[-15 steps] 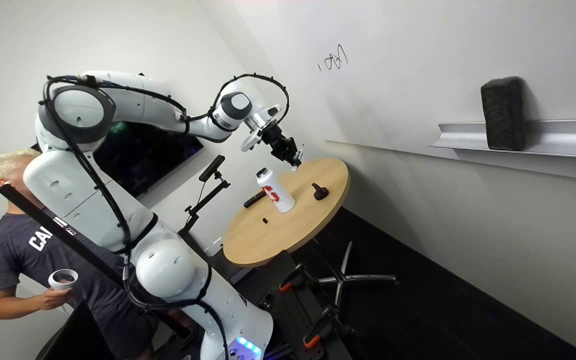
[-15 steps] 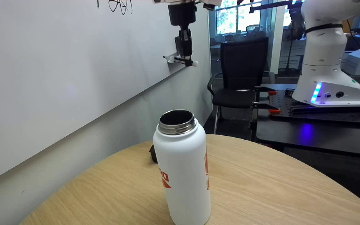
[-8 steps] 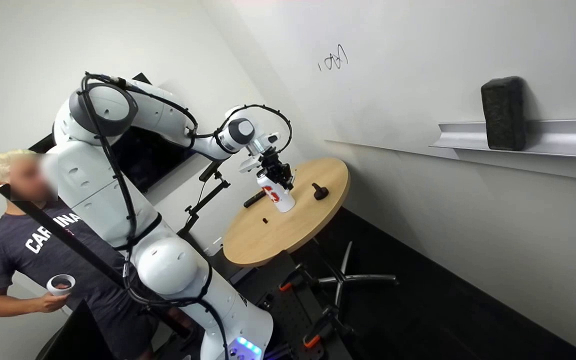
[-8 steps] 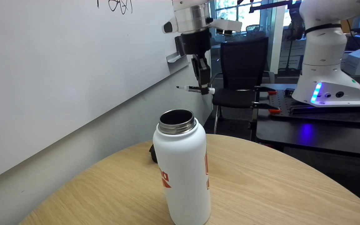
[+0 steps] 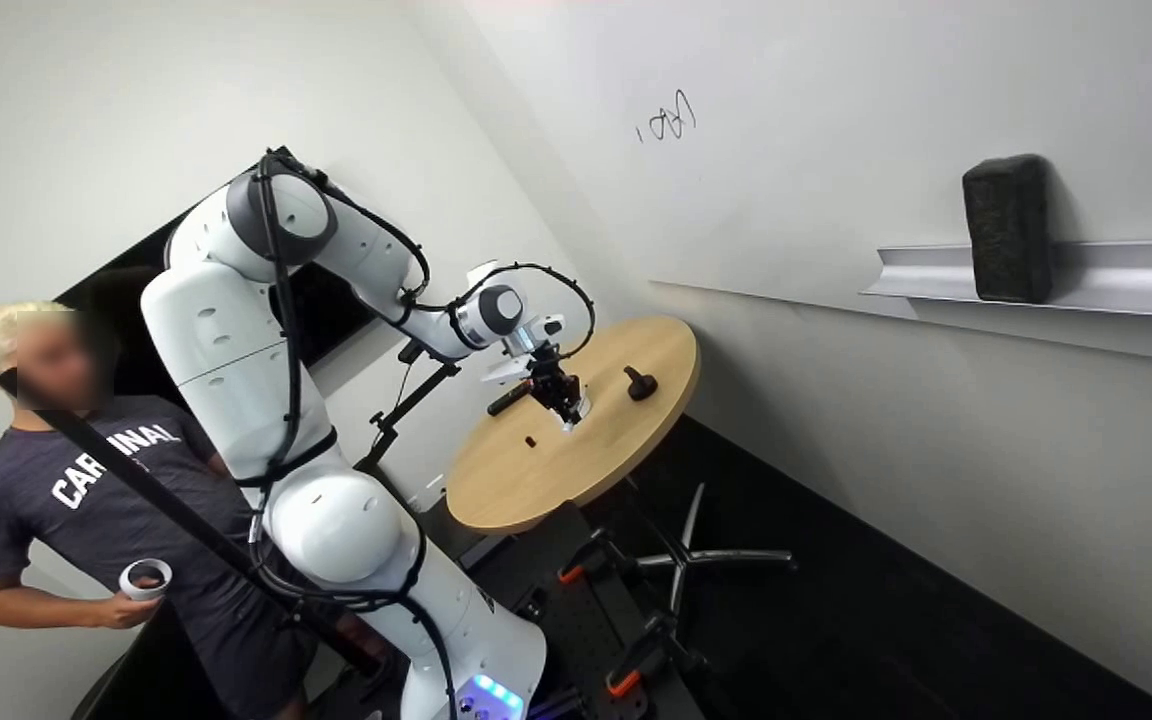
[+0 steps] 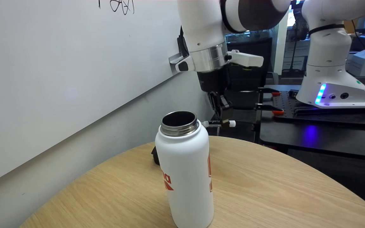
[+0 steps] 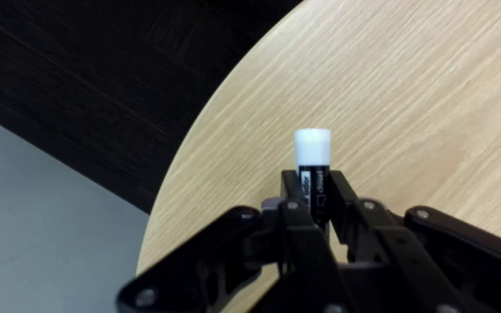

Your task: Scribble on the whiteboard with the black marker

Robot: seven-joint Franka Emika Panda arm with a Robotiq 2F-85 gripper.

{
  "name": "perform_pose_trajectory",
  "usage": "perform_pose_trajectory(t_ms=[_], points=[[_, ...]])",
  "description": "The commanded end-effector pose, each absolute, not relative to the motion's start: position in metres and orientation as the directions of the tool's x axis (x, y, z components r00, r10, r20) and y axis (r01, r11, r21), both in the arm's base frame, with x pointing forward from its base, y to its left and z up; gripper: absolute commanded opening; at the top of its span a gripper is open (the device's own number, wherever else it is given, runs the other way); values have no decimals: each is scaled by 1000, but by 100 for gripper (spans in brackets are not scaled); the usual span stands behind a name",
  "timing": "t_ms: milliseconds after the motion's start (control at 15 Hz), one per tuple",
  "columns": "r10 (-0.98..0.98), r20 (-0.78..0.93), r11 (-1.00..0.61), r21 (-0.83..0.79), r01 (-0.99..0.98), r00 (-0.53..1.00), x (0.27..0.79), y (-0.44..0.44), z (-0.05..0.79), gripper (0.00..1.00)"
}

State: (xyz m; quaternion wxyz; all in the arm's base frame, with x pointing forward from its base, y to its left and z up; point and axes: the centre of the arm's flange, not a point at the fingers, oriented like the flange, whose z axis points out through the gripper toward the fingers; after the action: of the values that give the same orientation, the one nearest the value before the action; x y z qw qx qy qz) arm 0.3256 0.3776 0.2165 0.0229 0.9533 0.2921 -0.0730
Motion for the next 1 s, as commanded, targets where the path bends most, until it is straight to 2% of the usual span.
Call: perform_pose_trajectory(t_ms=[0, 600, 667, 733, 933], points=[[556, -128, -831, -53, 554, 821, 326, 400, 182, 5], [534, -155, -845, -90, 527, 831, 333, 420, 145, 5], [537, -157, -843, -92, 529, 829, 333, 422, 145, 45], [534, -162, -846, -85, 527, 830, 333, 423, 146, 46], [525, -149, -851, -66, 522, 838, 330, 421, 161, 66]])
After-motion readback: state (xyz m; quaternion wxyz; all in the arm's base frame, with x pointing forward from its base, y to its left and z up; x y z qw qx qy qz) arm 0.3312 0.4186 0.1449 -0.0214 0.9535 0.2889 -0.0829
